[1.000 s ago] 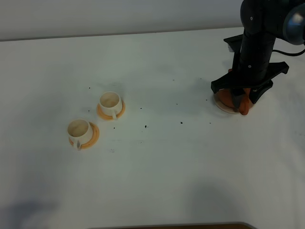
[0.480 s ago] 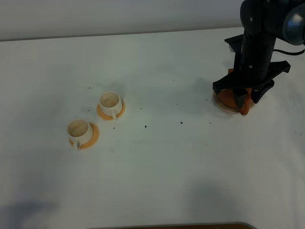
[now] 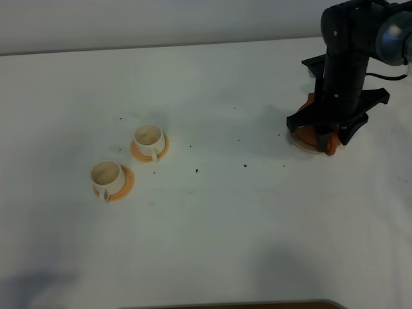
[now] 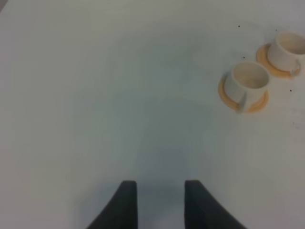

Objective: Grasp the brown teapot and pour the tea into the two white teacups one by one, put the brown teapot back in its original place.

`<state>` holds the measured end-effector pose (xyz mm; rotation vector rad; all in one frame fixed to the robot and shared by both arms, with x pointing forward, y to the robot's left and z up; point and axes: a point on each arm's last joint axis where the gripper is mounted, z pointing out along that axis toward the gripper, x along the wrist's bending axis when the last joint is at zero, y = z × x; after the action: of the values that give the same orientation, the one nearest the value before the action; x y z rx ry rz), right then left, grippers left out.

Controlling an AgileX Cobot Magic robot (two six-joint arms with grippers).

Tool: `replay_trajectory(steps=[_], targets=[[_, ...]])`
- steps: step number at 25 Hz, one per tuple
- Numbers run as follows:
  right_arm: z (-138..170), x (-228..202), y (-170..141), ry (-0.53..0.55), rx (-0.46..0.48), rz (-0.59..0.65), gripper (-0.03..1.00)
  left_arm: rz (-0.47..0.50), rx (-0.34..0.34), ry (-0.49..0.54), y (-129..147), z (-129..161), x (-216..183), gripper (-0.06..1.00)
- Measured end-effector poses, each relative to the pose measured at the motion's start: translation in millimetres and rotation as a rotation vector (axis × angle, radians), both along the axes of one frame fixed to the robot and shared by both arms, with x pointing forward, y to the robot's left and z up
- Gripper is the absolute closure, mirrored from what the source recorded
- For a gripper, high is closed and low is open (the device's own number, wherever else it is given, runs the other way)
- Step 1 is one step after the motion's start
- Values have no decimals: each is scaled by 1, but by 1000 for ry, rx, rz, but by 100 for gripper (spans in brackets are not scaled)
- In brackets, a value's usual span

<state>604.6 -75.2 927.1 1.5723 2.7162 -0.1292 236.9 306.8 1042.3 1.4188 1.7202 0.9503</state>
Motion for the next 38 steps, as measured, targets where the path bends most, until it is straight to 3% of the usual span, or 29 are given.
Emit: replay_trajectory(steps=[15, 25, 38], targets=[[10, 5, 3, -27, 13, 0, 58, 0, 0, 0, 0, 0, 0, 66], [5, 5, 2, -12, -9, 2, 84, 0, -1, 0, 0, 0, 0, 66], [5, 5, 1, -13, -12, 11, 84, 0, -1, 0, 0, 0, 0, 66]])
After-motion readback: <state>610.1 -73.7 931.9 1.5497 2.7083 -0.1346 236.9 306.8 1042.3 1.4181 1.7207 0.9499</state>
